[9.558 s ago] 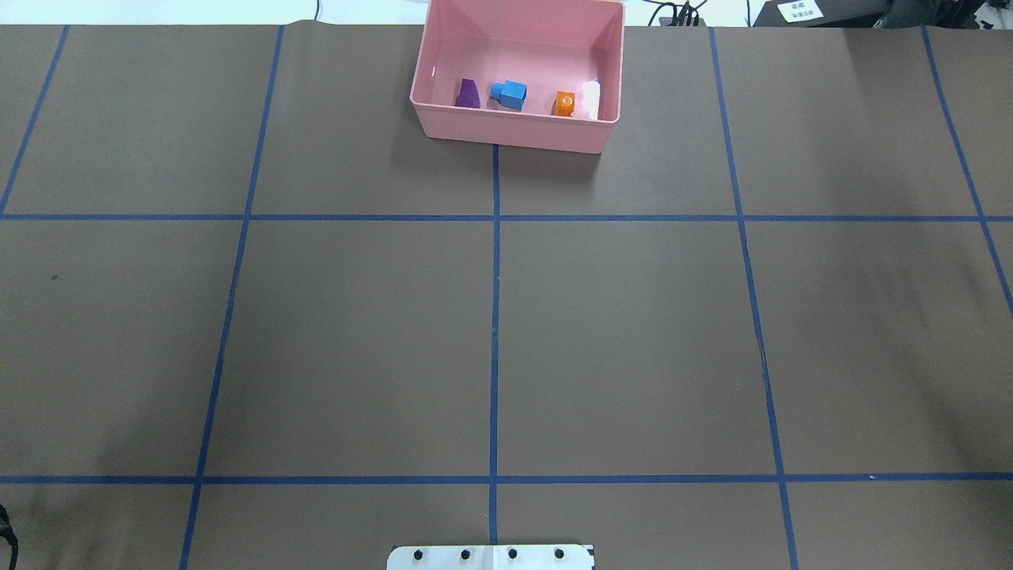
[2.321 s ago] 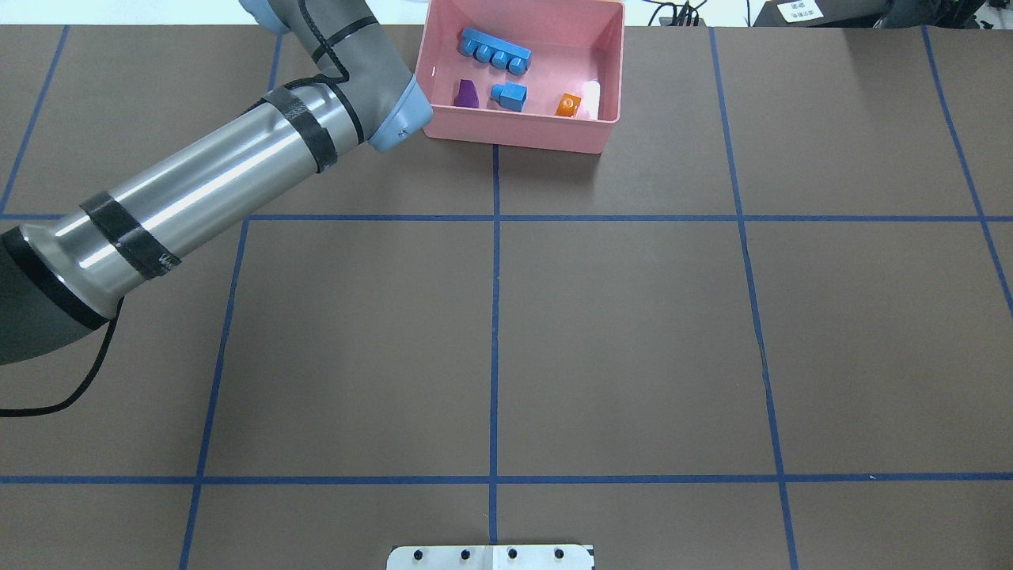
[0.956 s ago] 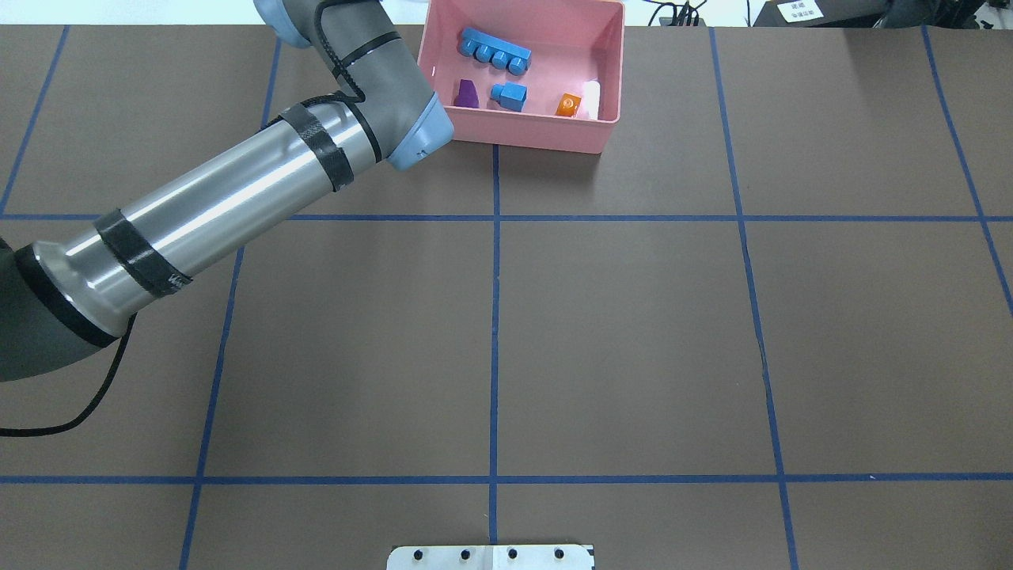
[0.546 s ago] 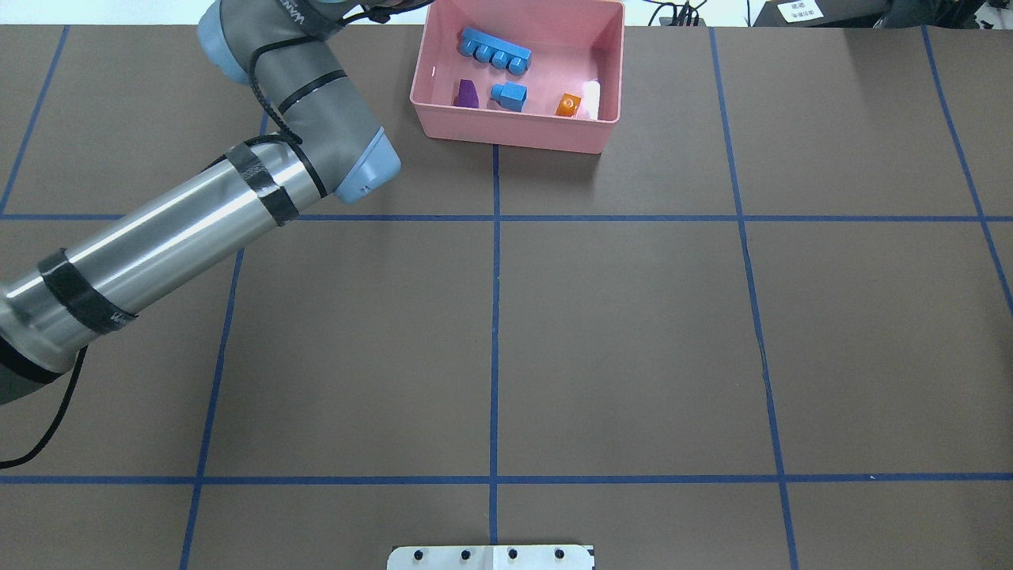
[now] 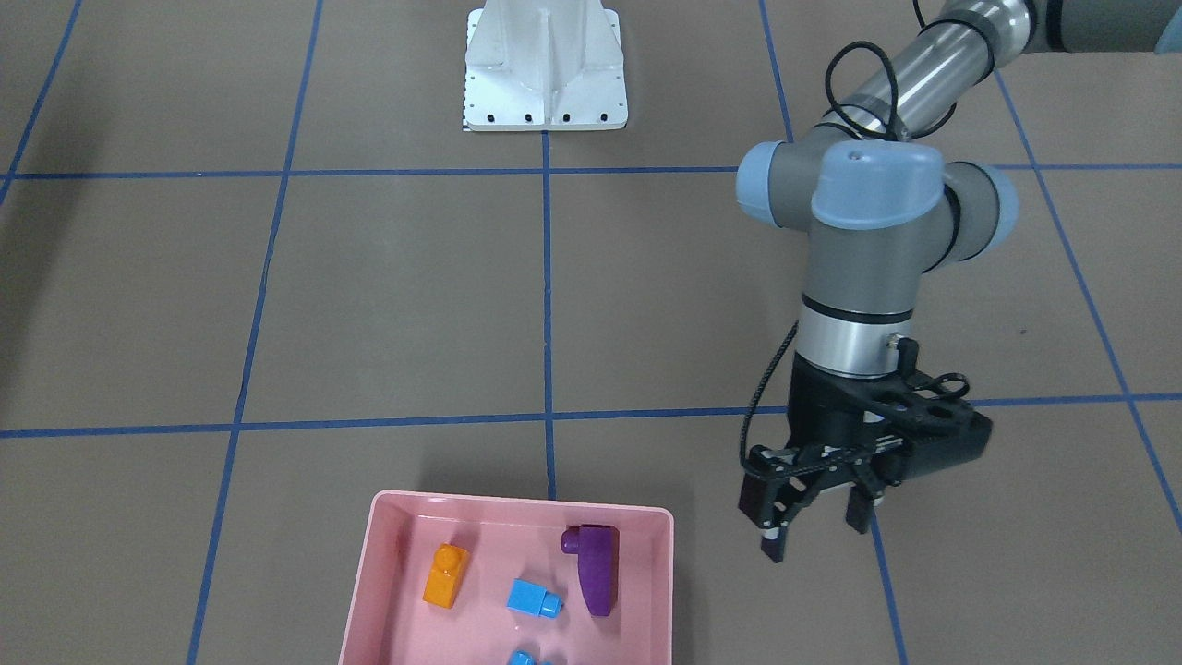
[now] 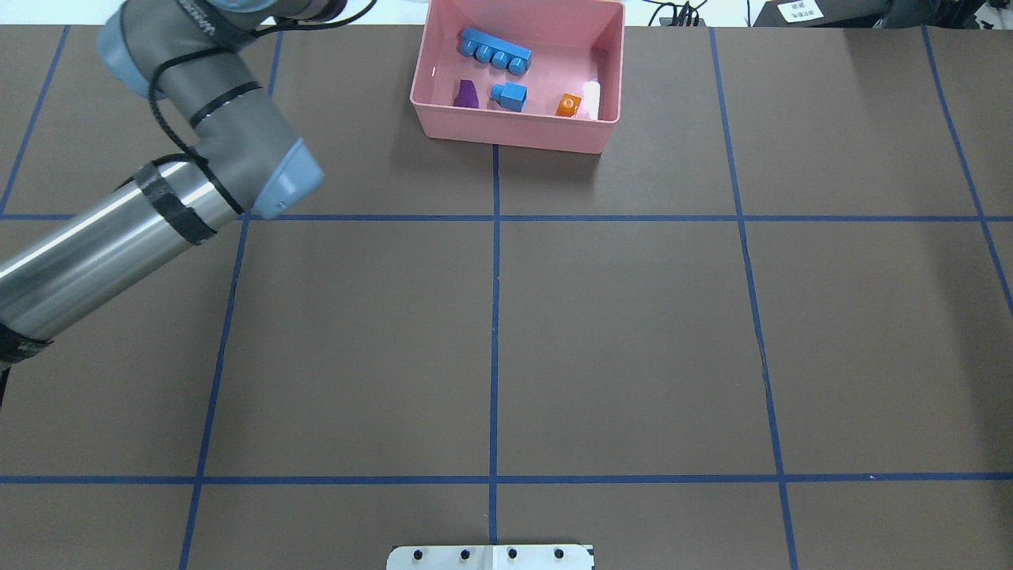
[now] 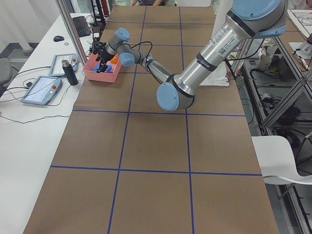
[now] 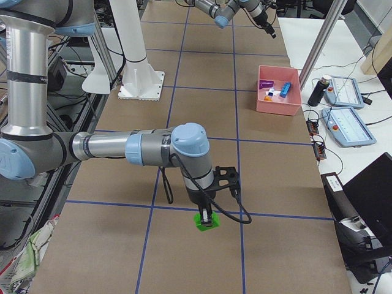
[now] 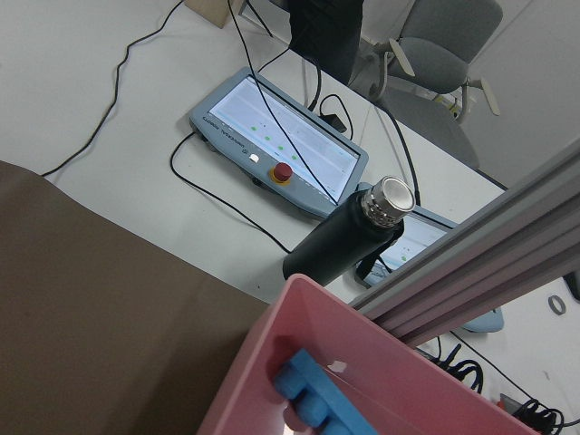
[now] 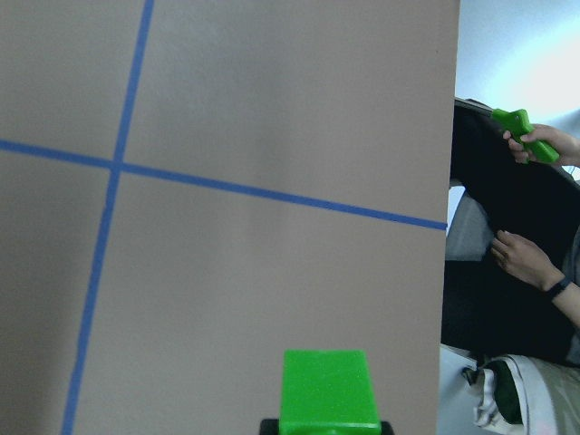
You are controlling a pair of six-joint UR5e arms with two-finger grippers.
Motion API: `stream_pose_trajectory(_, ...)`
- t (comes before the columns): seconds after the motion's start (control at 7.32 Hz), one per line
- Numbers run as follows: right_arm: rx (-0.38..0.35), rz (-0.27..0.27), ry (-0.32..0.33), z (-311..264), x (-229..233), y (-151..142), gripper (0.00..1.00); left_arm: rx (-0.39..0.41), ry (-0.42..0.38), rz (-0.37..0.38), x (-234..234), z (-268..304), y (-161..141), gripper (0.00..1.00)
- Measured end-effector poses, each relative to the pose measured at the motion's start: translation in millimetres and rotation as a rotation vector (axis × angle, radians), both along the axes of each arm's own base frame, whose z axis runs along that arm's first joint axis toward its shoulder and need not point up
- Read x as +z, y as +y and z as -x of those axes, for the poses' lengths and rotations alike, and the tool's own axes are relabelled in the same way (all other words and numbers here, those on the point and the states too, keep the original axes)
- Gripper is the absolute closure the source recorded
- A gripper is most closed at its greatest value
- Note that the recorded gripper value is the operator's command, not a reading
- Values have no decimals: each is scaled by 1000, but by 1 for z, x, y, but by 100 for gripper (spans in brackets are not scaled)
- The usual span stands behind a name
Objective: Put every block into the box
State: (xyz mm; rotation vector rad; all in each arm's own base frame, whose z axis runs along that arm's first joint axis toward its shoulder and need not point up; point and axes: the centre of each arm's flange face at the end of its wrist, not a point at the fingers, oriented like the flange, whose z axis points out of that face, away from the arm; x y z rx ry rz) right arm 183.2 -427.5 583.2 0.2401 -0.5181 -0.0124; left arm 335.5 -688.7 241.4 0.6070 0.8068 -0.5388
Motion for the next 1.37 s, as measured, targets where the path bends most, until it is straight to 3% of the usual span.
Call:
stream_pose_trajectory(0.14,37,-30,-56,16,-37,-36,100,44,-125,-9,39,37,12,0)
stream_pose_trajectory(0.41,46,-116,-164,71,-137,-110,100,164,-371,-22,137,115,53,0)
stream_pose_trajectory(0.68,73,-131,-284,168,-255,-168,100,274,-556,-4,212,174,81,0)
stream_pose_trajectory(0.96,29,-166,-354,280,-362,-202,100,315,-608,30,246,189,92,0)
stream_pose_trajectory(1.23,-10,-234,-364,371,-408,-220,100,326,-619,62,266,192,95,0)
stream_pose_trajectory(1.37,11,-261,-376,421,-422,-232,100,332,-625,72,274,193,98,0)
